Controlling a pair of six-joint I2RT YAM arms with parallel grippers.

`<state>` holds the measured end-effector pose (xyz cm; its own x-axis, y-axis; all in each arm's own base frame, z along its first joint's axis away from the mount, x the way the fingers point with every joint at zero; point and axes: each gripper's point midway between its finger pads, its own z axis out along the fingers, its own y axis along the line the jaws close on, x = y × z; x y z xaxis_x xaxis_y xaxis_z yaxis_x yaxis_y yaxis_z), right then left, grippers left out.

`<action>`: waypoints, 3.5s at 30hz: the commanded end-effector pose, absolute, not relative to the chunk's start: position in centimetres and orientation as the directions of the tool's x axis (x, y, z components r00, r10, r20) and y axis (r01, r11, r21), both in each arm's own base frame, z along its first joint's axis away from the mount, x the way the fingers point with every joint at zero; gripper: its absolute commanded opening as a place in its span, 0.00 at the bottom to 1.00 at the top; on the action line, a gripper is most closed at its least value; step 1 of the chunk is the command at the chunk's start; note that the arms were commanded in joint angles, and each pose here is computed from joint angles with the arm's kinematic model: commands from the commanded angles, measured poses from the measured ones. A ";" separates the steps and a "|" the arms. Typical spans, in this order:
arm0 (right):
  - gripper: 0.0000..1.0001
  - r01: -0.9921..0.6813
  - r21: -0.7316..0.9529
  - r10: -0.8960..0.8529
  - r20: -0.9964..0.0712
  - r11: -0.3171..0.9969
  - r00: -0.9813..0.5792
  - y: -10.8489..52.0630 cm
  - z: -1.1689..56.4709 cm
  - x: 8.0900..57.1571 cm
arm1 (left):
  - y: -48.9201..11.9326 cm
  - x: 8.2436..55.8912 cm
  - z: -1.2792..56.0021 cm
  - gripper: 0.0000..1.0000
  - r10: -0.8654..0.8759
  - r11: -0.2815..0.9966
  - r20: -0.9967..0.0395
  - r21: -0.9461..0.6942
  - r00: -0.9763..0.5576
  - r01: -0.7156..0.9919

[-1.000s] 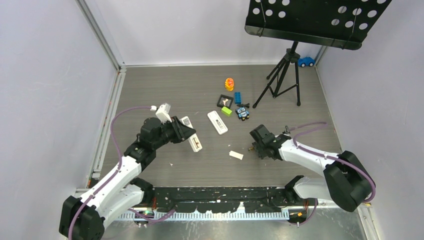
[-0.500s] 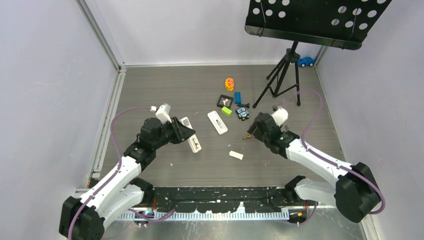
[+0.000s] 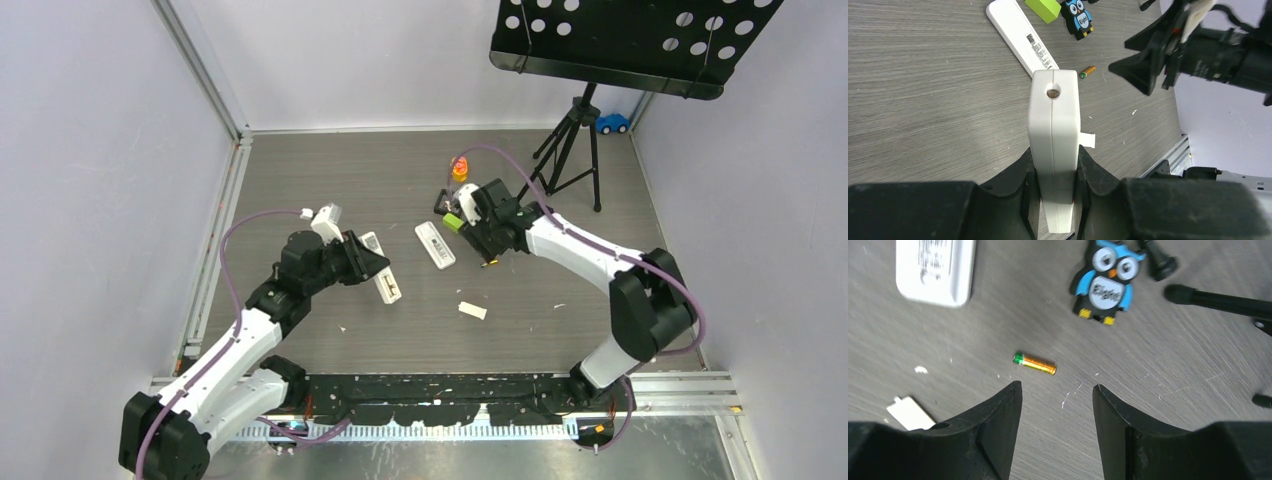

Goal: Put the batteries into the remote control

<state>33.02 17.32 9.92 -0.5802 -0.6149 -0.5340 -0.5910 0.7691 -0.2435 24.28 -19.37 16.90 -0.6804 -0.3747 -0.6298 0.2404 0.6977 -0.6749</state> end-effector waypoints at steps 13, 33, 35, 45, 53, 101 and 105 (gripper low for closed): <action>0.50 -0.849 -0.264 -0.879 -0.284 0.457 -0.384 18.1 4.0 34.6 | -20.1 25.5 19.1 0.00 -0.382 0.678 -0.638 -0.685 -0.669 0.266; 0.52 -0.811 -0.259 -0.823 -0.396 0.525 -0.407 18.6 4.6 38.1 | -20.1 25.5 18.9 0.00 -0.379 0.680 -0.635 -0.685 -0.673 0.262; 0.52 -0.815 -0.249 -0.825 -0.388 0.524 -0.412 18.6 4.0 38.2 | -20.1 25.6 18.9 0.00 -0.380 0.681 -0.636 -0.684 -0.672 0.262; 0.49 -0.836 -0.163 -0.806 -0.412 0.524 -0.424 19.1 2.6 38.2 | -20.1 25.5 18.9 0.00 -0.379 0.682 -0.635 -0.684 -0.673 0.261; 0.51 -0.812 -0.156 -0.790 -0.392 0.563 -0.472 18.6 2.8 38.2 | -20.1 25.5 18.8 0.00 -0.380 0.681 -0.633 -0.685 -0.675 0.259; 0.33 -0.747 -0.105 -0.720 -0.384 0.656 -0.578 18.0 0.9 37.5 | -21.0 25.7 19.9 0.00 -0.390 0.637 -0.625 -0.713 -0.676 0.292; 0.18 -0.749 -0.096 -0.723 -0.366 0.655 -0.585 17.8 0.6 37.1 | -21.1 25.7 19.9 0.00 -0.391 0.633 -0.624 -0.716 -0.677 0.294</action>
